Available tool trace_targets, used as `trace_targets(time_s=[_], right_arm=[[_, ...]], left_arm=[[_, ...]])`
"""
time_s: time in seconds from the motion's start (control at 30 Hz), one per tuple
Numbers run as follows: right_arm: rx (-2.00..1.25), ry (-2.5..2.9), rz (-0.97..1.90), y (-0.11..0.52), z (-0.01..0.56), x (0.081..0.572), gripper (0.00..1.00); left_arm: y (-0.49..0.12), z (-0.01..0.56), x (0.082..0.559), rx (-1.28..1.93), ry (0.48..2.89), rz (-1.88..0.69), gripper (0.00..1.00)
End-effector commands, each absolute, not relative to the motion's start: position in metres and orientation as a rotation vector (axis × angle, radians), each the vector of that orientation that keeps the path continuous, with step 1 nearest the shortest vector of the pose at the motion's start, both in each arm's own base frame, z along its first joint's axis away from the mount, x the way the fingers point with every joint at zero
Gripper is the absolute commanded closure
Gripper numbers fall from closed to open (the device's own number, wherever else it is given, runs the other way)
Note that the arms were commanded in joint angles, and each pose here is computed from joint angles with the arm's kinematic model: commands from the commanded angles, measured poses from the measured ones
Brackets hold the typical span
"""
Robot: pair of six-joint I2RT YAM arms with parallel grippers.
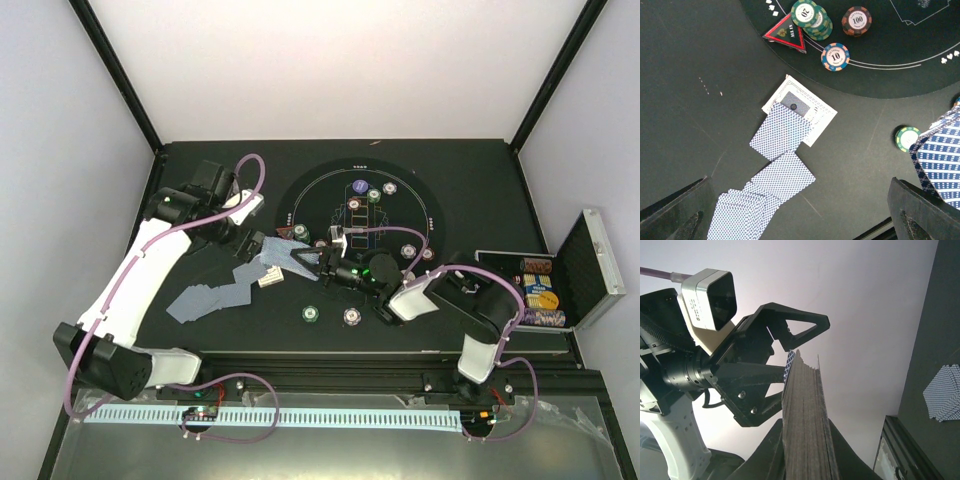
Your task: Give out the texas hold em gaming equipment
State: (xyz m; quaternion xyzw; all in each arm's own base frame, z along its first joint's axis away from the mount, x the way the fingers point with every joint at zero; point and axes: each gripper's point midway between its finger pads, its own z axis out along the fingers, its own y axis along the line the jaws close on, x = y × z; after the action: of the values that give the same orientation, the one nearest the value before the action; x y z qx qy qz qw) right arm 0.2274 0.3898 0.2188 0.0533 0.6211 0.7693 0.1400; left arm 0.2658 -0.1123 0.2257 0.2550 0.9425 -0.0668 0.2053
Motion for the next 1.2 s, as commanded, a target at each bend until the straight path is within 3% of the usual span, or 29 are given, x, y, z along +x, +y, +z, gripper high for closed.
trace_targets(time_s=[0.0,0.27,0.53,1.17], right_arm=[[0.039,1.671,2.292,0.396,0.25,0.22,0.88],[0.066,1.663,2.265,0.39,0.249,0.222,0.87],[0.065,1.641,2.267,0.395,0.253,0.226,0.87],[0.087,1.687,2.267,0.407,0.237,0.23,0.68]], left_arm=[[-0.127,0.224,0.28,0.679,2.599,-0.256,0.04],[-0.108,0.22,0.294,0.591,2.606,-0.114,0.04],[-0.112,0.218,0.296,0.562,2.625,-0.15,0.04],[-0.116,0.22,0.3,0.558,2.626,-0.177,0.04]])
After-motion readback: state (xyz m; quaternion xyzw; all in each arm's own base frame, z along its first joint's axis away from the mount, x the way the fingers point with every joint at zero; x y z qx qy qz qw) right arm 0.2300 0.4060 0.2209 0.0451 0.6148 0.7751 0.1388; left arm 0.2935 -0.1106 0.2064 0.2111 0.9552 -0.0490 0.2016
